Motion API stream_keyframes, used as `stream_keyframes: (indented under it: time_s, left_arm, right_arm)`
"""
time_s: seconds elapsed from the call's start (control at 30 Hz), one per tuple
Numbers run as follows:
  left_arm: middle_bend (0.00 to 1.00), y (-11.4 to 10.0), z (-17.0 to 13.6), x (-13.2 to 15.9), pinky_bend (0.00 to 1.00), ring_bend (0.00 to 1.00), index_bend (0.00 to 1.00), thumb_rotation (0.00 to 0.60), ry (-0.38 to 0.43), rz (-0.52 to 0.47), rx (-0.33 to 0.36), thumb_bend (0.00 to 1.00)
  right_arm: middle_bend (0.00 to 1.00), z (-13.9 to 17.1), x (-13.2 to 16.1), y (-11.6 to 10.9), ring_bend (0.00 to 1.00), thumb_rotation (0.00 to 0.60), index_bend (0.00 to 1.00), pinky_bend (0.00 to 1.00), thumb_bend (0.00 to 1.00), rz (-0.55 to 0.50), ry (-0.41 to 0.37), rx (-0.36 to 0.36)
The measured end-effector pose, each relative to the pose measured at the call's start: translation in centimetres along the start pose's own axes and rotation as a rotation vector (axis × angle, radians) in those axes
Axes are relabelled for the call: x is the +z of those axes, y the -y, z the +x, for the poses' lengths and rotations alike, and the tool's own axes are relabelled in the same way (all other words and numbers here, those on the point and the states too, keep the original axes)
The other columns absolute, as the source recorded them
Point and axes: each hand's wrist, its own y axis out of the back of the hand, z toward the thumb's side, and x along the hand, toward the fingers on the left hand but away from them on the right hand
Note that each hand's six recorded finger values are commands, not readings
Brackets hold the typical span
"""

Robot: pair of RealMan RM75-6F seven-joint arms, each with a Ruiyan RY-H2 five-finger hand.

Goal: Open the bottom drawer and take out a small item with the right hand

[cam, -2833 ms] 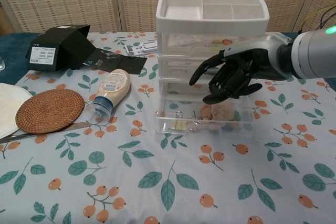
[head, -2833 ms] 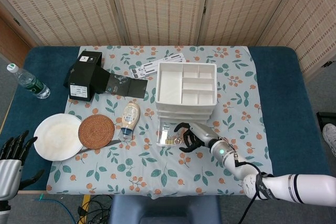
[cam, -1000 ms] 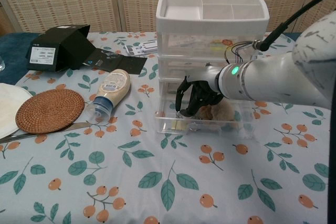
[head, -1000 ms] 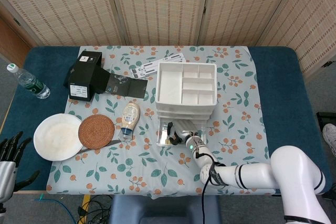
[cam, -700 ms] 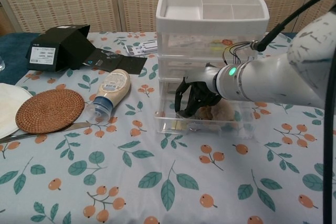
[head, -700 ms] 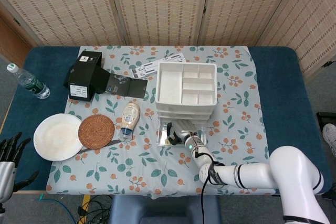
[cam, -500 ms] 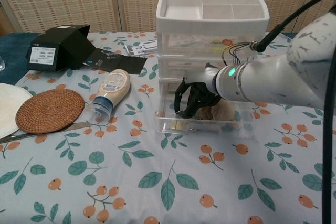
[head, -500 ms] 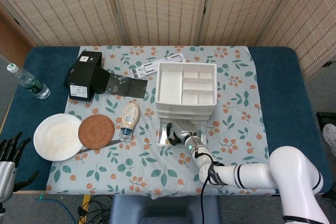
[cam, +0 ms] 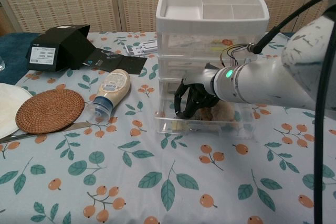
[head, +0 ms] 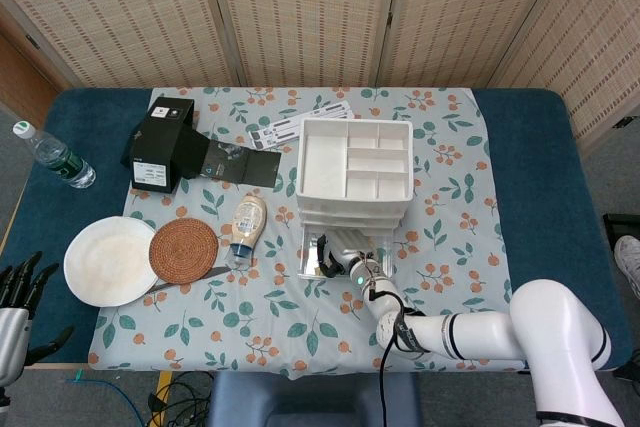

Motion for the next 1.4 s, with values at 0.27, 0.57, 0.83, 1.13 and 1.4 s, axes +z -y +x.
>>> stream_keyframes:
  time_s: [0.27, 0.57, 0.83, 1.13, 1.4]
  left_arm:
    - [0.04, 0.0, 0.0, -0.1, 0.07, 0.08, 0.13, 0.600, -0.004, -0.001, -0.001, 0.18]
    - [0.04, 0.1, 0.0, -0.1, 0.07, 0.08, 0.13, 0.600, -0.005, -0.001, -0.002, 0.18]
    - [0.04, 0.1, -0.1, -0.2, 0.07, 0.08, 0.13, 0.600, -0.006, -0.002, -0.001, 0.18]
    - [0.04, 0.0, -0.1, -0.1, 0.07, 0.07, 0.13, 0.600, -0.002, -0.006, 0.003, 0.17]
    - [0.04, -0.2, 0.1, 0.2, 0.07, 0.07, 0.13, 0.600, 0.009, -0.010, 0.009, 0.18]
  right_arm:
    - [0.96, -0.1, 0.1, 0.2, 1.00, 0.600, 0.55, 1.00, 0.47, 0.005, 0.003, 0.002]
    - [0.96, -0.1, -0.1, 0.0, 1.00, 0.600, 0.57, 1.00, 0.60, 0.011, 0.008, -0.004]
    - [0.97, 0.4, 0.0, -0.7, 1.00, 0.600, 0.59, 1.00, 0.63, 0.008, 0.001, -0.021]
    - [0.97, 1.5, 0.0, -1.8, 1.00, 0.600, 0.60, 1.00, 0.63, -0.006, -0.016, -0.041]
    - [0.97, 3.6, 0.2, -3.3, 1.00, 0.600, 0.61, 1.00, 0.63, -0.028, -0.060, -0.055]
